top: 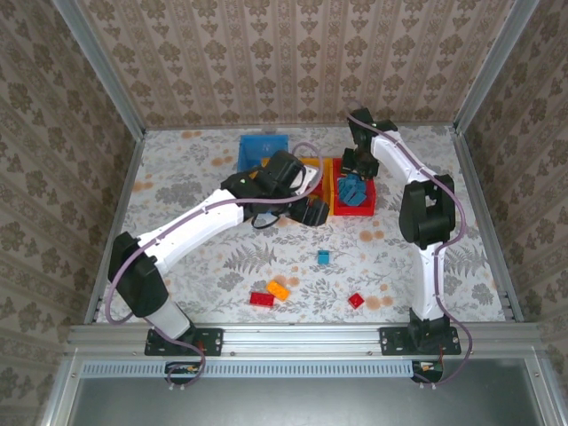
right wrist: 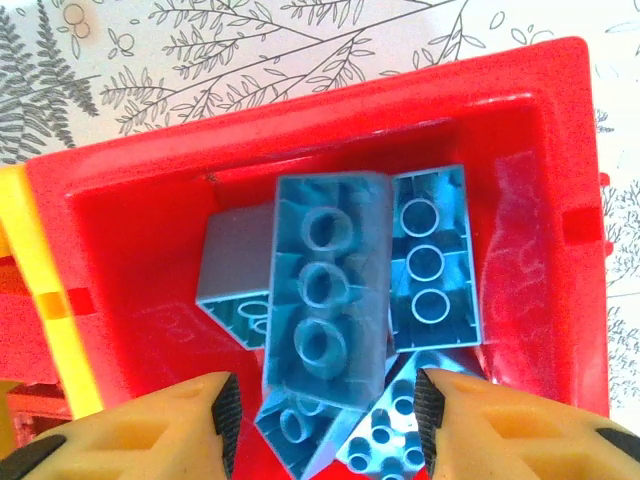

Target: Sort the legos into containers by color

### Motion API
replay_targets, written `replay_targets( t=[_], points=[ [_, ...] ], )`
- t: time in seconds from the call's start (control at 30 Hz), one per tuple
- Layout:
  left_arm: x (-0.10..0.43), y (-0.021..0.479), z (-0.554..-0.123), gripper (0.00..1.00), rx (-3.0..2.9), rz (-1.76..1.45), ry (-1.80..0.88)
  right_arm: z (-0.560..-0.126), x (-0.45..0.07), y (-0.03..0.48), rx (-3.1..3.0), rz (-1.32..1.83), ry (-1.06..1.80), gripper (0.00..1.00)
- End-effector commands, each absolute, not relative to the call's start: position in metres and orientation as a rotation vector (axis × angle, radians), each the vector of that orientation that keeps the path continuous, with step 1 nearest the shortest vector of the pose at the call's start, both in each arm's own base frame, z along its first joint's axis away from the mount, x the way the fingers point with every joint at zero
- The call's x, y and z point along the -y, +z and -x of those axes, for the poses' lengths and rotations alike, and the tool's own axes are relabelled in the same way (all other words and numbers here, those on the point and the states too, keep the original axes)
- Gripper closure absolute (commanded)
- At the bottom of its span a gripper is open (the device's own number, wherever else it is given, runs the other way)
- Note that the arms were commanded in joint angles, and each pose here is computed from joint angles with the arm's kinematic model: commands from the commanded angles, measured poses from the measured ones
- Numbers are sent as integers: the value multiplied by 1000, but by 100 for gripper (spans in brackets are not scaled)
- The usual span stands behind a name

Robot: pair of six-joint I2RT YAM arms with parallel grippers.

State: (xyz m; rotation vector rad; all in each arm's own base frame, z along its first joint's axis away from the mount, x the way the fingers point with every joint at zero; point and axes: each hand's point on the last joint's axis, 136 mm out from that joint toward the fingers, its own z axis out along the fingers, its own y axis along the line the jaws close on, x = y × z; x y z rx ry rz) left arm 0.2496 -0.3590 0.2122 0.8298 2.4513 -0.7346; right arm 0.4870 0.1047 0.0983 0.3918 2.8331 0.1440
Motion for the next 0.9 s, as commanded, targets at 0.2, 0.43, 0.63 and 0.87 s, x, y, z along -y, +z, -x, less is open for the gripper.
replay_targets(
  t=[0.2,0.43,0.63,0.87],
  points=[
    [367,174,-186,19,-2404,-1324,-608,-467,-113,188,-2691,-346,247,41],
    [404,144,-111,17,-2290,-1743,-566,-404,-92,249,-2543,-366,296,36],
    [426,104,-97,15,-2405,-1741,-348,-325,-77,274,-2474,-394,355,27],
    [442,63,-91,12,-2590,-1604,-170,-266,-52,277,-2422,-387,296,25]
  ],
)
